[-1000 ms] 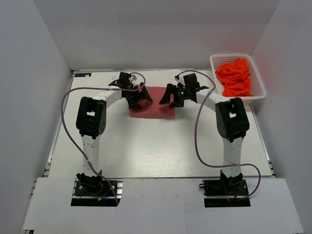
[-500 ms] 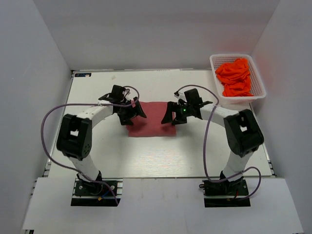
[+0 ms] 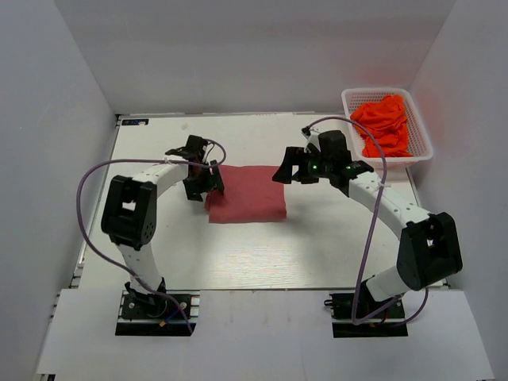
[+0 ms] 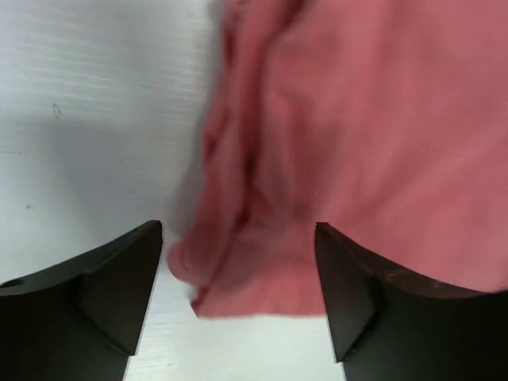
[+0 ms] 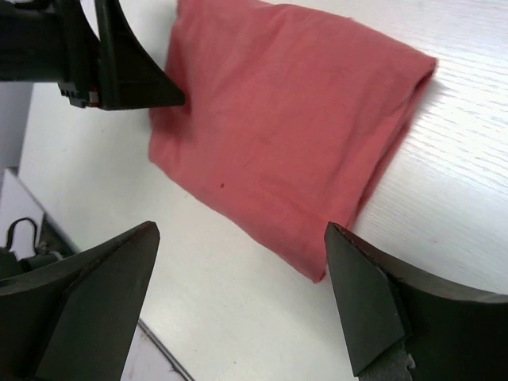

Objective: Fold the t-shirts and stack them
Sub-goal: Put the neatly folded tshirt into the corner of the board with the left arm

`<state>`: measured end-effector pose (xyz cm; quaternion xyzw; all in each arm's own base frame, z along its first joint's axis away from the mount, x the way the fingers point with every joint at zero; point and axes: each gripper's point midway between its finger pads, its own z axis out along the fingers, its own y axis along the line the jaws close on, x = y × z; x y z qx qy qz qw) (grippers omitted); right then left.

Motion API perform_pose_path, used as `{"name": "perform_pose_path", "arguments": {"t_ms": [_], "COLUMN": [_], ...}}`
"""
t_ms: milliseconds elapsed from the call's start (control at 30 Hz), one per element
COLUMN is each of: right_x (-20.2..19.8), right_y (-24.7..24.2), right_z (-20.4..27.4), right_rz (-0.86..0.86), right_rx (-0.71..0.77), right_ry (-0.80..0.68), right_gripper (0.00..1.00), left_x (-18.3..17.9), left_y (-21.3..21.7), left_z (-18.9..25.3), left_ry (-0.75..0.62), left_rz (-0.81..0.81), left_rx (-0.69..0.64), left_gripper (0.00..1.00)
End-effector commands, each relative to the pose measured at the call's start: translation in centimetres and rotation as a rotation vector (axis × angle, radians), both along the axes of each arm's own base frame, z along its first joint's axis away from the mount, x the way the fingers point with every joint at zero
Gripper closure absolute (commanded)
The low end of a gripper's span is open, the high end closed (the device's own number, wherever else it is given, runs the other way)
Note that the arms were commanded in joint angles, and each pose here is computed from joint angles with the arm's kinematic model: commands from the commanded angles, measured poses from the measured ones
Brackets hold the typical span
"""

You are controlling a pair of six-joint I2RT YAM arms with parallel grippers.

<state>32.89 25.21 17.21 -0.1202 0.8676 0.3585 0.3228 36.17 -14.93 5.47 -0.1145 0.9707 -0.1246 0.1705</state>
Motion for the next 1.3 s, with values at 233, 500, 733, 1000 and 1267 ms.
{"name": "perform_pose_path", "arguments": {"t_ms": [233, 500, 733, 1000, 1267], "right_x": [0.1, 0.3, 0.9, 3.0, 5.4], "right_y": [-3.3, -4.3, -4.4, -5.5, -5.5], "right_z": [2.6, 3.6, 4.5, 5.8, 8.0], "right_rz": [-0.133, -0.183, -0.221, -0.290, -0.325], "right_rx": [-0.073, -0.076, -0.069, -0.104, -0.100], "right_ry": [-0.098, -0.127, -0.134, -0.159, -0.191], "right_gripper": [0.09, 0.09, 0.09, 0.09, 0.09], "left_x": [2.8, 8.1, 14.7, 19.0, 23.1], "left_y": [0.6, 5.3, 13.0, 22.9, 29.1], "left_z": [-3.0, 0.6, 6.4, 7.4, 8.8], "left_ry": [0.017, -0.078, -0.193, -0.212, -0.362], "left_rz": [-0.070, -0.006, 0.056, 0.195, 0.289], "left_rx": [0.115, 0.329, 0.517, 0.573, 0.502], "left_gripper": [0.54, 1.00, 1.00, 1.00, 1.00]}}
